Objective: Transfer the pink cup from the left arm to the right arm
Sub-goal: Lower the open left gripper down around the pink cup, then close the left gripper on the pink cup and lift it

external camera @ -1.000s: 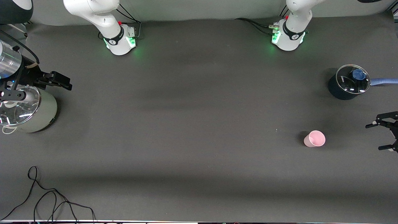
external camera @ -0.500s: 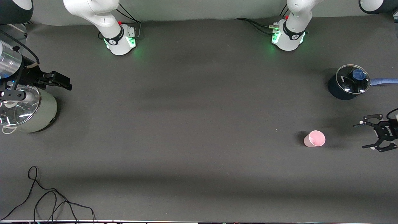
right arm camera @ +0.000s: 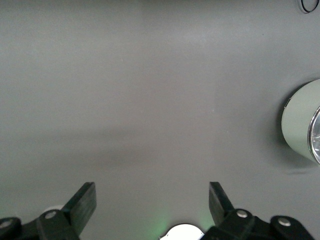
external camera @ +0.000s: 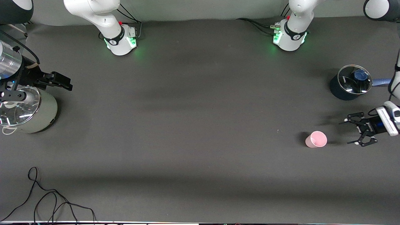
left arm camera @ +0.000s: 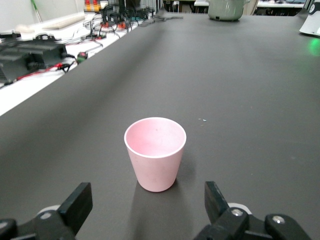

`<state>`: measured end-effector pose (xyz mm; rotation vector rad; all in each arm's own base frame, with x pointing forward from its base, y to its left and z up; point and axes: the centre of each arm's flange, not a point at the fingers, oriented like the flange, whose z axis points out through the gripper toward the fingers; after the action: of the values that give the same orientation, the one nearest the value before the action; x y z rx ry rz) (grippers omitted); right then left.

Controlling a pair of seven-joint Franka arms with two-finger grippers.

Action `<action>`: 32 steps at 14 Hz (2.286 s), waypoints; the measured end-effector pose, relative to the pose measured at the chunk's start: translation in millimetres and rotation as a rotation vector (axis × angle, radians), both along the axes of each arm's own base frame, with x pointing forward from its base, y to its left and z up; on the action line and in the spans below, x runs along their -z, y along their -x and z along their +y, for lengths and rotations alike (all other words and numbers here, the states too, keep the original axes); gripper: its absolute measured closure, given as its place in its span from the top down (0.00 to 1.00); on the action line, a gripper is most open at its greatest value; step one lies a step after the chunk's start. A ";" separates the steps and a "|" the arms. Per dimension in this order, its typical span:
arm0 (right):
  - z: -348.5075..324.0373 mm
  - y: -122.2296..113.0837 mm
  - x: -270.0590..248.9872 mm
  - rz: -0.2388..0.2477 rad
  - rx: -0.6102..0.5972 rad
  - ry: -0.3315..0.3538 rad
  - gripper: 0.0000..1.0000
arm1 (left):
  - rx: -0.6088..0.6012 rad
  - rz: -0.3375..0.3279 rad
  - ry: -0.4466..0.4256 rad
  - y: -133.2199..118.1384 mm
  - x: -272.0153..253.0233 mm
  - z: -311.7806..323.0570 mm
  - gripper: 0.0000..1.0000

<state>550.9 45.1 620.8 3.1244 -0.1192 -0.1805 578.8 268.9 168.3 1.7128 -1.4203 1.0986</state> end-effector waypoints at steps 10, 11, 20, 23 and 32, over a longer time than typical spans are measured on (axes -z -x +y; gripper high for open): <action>-0.1 0.0 0.0 0.000 0.000 0.000 1.00 | -0.032 0.000 0.128 16.4 83.3 -28.8 1.00; -0.1 0.0 0.0 0.000 0.000 0.000 1.00 | -0.038 0.002 0.141 16.3 88.4 -33.3 1.00; -0.2 0.0 0.0 0.000 0.000 0.000 1.00 | -0.048 -0.001 0.152 -3.4 100.1 -75.7 1.00; -0.2 0.0 0.0 0.000 0.000 0.000 1.00 | -0.053 0.001 0.153 -5.8 102.9 -81.8 1.00; -0.2 0.0 0.0 0.000 0.000 0.000 1.00 | -0.076 0.000 0.133 -8.4 102.6 -77.9 0.64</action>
<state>550.9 44.8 620.8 3.1244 -0.1192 -0.1807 587.1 191.0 65.7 1.6833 -1.2614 1.2067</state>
